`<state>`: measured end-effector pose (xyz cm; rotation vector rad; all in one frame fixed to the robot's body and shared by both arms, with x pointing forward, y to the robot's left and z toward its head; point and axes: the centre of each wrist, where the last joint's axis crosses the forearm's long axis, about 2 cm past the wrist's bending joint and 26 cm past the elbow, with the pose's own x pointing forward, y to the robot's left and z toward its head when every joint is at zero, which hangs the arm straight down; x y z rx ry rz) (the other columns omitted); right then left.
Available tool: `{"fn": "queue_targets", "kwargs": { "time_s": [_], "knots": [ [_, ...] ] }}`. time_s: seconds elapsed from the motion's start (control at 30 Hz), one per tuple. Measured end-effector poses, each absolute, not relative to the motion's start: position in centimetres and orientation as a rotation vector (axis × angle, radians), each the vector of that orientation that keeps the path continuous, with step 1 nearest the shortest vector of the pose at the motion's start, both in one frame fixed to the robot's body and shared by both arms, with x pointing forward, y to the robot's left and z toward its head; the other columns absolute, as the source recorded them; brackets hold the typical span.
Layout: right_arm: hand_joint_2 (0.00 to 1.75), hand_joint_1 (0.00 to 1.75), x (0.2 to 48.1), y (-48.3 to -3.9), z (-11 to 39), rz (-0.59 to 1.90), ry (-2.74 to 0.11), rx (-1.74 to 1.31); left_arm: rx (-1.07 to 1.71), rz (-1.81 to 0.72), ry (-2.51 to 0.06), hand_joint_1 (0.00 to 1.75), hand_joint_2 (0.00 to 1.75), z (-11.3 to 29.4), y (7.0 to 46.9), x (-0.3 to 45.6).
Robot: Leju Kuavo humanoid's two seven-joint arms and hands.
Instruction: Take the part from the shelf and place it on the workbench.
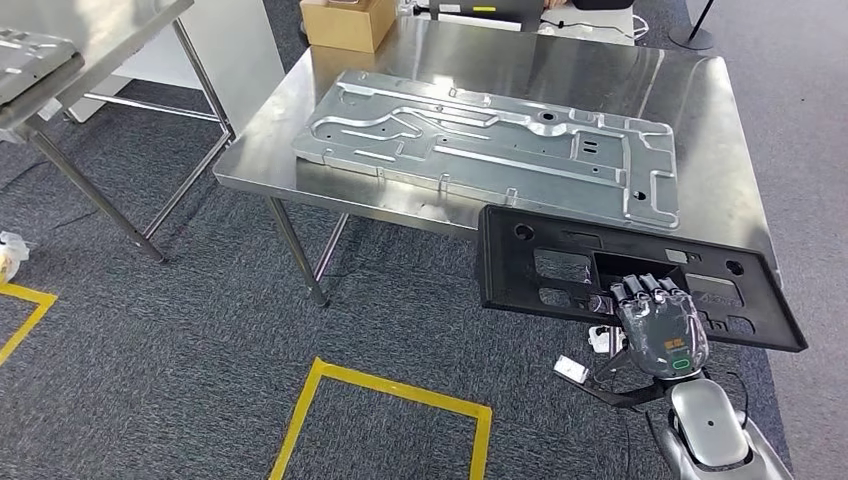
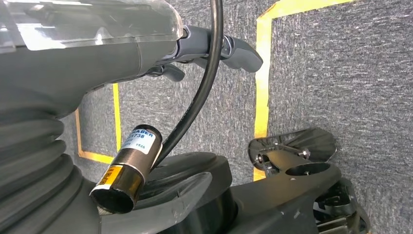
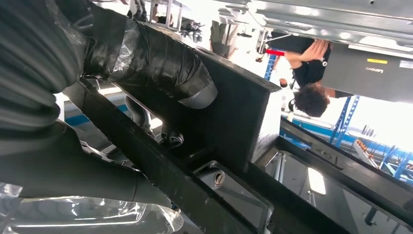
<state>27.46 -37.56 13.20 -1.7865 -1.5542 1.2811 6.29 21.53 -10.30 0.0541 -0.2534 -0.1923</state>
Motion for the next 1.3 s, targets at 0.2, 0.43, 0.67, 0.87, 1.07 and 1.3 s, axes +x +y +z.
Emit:
{"fn": "queue_targets", "kwargs": {
  "time_s": [0.2,0.43,0.67,0.87,1.07,1.3],
  "knots": [
    [1.75,1.75,27.6,-37.3,13.3,1.308,-1.578,-1.775,0.058,-0.201,-0.255,0.0,1.75,-10.3,21.4,6.2],
    [1.75,1.75,27.8,-36.2,12.8,1.338,-1.602,-1.735,0.066,-0.214,-0.261,0.0,1.75,-10.3,21.5,6.2],
    [1.75,1.75,27.8,-35.4,12.4,1.346,-1.614,-1.712,0.07,-0.219,-0.263,0.0,1.75,-10.3,21.5,6.2],
    [1.75,1.75,27.6,-34.4,11.9,1.333,-1.613,-1.692,0.075,-0.225,-0.26,0.0,1.75,-10.3,21.5,6.3],
    [1.75,1.75,27.5,-34.2,11.7,1.35,-1.619,-1.685,0.074,-0.226,-0.259,0.0,1.75,-10.3,21.4,6.5],
    [1.75,1.75,27.4,-33.8,11.4,1.368,-1.619,-1.673,0.075,-0.227,-0.238,0.0,1.75,-10.4,21.5,5.4]
  ]
}}
